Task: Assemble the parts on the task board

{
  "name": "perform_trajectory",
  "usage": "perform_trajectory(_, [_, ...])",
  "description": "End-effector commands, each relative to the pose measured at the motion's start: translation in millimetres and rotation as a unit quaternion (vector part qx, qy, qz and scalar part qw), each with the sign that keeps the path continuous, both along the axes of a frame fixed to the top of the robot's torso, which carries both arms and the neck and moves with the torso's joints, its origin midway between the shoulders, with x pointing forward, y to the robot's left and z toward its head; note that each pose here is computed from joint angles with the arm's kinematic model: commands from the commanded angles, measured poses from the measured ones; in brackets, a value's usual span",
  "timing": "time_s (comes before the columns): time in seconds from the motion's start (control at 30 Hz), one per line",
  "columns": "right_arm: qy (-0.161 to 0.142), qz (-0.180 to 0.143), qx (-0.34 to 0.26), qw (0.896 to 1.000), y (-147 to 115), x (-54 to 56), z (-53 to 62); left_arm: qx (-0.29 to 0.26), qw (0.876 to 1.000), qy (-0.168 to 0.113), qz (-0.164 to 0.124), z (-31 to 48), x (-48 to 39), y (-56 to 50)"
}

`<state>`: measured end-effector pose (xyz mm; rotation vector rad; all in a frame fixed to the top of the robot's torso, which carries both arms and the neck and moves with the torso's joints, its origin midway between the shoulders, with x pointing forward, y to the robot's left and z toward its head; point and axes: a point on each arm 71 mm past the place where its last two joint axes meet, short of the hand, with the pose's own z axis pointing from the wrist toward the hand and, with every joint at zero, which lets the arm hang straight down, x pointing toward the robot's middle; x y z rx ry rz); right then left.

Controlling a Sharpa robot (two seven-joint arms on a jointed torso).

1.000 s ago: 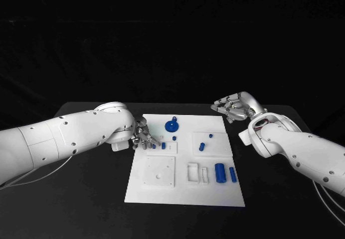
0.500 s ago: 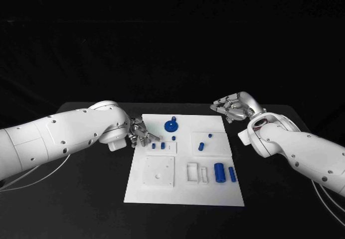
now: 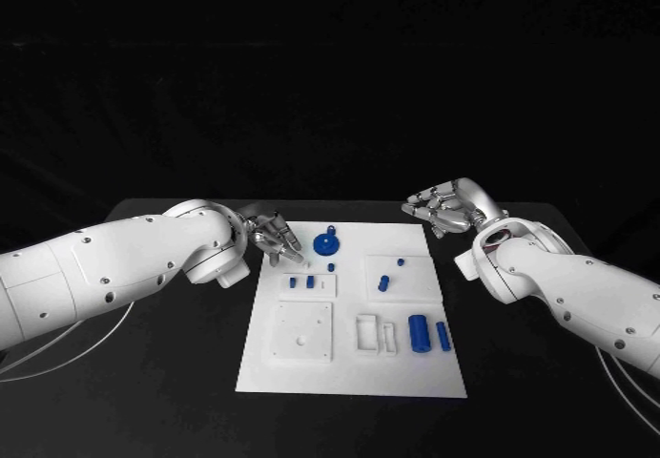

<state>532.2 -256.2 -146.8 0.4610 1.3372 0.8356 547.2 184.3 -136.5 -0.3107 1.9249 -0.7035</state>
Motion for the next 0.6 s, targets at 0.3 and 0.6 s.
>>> perform_trajectory(0.3, [-0.012,0.001,0.013,1.0,-2,0.3,1.0,0.024,0.968,-0.222,-0.11,16.0,-3.7,-31.0])
perform_trajectory(0.6, [-0.014,0.004,0.02,1.0,-1,0.8,0.9,0.064,0.958,-0.234,-0.155,1.9,-2.8,-49.6])
